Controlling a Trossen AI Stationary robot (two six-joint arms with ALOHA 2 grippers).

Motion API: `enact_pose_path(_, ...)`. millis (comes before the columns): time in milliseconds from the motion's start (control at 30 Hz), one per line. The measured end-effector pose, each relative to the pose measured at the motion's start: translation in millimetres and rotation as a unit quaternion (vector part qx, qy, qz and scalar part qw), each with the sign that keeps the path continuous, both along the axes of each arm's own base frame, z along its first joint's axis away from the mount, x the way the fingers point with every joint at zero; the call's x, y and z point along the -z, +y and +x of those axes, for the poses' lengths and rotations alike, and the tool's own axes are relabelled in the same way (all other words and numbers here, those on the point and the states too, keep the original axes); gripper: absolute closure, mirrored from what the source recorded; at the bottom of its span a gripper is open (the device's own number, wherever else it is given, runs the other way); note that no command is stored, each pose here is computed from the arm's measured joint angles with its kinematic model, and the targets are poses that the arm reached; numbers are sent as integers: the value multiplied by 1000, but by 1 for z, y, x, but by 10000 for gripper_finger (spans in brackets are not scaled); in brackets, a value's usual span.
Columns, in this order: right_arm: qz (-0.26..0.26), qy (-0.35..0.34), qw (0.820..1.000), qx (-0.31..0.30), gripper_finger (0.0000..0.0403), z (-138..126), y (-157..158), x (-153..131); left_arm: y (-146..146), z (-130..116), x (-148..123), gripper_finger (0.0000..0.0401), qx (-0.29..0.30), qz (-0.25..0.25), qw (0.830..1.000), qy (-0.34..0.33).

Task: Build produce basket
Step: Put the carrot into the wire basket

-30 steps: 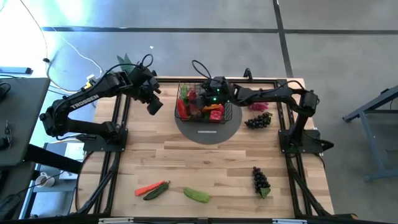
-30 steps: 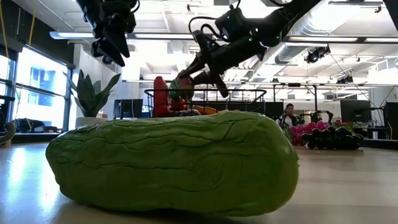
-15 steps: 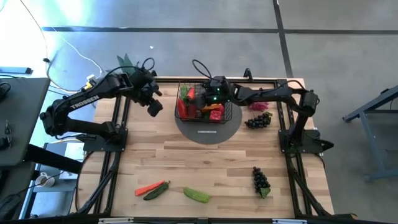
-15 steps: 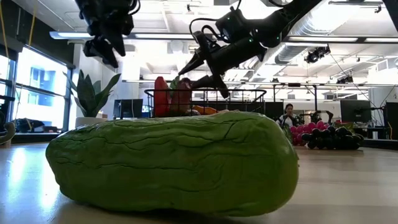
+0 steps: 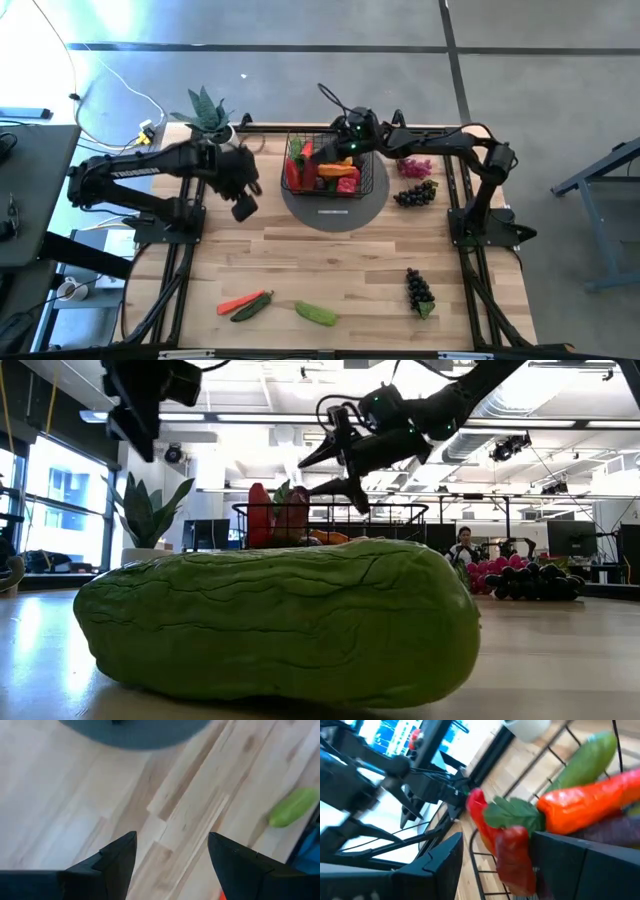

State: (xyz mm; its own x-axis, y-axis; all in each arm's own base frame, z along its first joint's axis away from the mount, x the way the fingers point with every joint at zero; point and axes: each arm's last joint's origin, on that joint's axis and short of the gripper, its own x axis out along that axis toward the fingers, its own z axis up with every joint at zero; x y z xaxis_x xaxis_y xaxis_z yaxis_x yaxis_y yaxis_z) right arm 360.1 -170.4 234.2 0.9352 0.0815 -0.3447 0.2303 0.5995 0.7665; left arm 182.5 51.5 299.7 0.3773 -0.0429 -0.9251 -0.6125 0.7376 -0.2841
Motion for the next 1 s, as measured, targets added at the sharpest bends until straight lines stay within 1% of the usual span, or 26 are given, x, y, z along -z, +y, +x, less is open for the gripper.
enact_pose_path(200,-37,-25,999,-2,187,-10,-3,-20,-31,4,12,166,13,-7,1000,26)
enact_pose_path(433,-67,-43,997,0,187,-18,-5,-35,-64,4,20,166,9,-27,999,46)
enact_pose_path(600,-91,-55,994,-7,187,-23,-1,-46,-92,1,24,166,33,-41,997,50)
enact_pose_path(800,-82,-58,995,-10,187,-22,5,-49,-122,-5,24,166,70,-50,995,42)
enact_pose_path(900,-74,-58,995,-18,187,-18,13,-49,-136,-8,26,166,89,-37,995,35)
enact_pose_path(1000,-73,-62,995,-34,187,-13,24,-50,-150,-12,24,166,108,-19,994,8)
